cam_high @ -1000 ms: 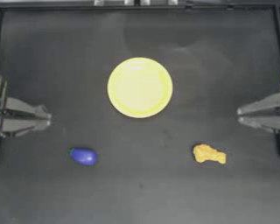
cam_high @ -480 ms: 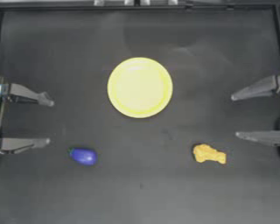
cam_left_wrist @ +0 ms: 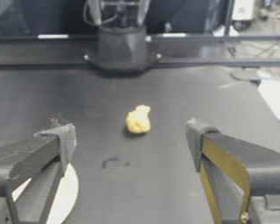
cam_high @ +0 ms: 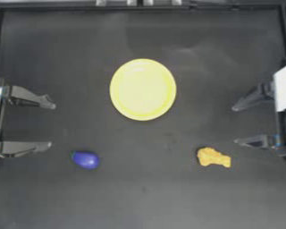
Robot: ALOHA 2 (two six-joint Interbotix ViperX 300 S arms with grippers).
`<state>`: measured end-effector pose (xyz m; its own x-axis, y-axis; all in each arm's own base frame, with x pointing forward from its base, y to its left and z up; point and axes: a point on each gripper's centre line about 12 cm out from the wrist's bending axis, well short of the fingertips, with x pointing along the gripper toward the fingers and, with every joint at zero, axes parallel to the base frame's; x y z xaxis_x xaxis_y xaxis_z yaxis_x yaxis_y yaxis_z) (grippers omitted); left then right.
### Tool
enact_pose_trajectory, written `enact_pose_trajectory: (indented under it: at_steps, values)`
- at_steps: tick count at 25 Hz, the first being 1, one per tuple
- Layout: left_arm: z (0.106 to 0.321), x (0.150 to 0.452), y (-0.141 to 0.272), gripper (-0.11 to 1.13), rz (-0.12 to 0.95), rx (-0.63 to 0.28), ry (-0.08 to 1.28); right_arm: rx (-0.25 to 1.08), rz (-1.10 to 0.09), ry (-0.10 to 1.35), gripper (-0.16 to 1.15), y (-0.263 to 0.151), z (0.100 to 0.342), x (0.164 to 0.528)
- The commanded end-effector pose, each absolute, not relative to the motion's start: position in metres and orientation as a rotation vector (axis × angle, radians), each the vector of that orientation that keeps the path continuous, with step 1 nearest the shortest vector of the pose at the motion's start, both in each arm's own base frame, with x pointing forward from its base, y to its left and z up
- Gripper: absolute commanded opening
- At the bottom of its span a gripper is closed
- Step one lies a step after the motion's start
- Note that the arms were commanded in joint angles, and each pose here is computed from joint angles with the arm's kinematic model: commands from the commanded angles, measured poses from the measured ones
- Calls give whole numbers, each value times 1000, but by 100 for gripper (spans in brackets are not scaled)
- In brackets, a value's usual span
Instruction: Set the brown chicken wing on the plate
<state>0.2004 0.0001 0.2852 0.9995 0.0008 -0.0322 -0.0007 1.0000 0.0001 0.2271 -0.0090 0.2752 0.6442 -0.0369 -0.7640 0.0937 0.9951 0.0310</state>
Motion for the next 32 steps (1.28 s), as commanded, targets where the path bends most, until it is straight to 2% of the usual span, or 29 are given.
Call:
enact_pose_trajectory:
  at_steps: [1, 18, 32]
  values:
    - [294, 203, 1, 103, 6, -1, 14, 66, -67, 906, 100, -7, 274, 240]
    - [293, 202, 4, 103, 21, -5, 28, 90, -108, 1177, 100, 13, 204, 268]
    - [292, 201, 4, 103, 23, -8, 32, 116, -131, 1213, 100, 14, 155, 277]
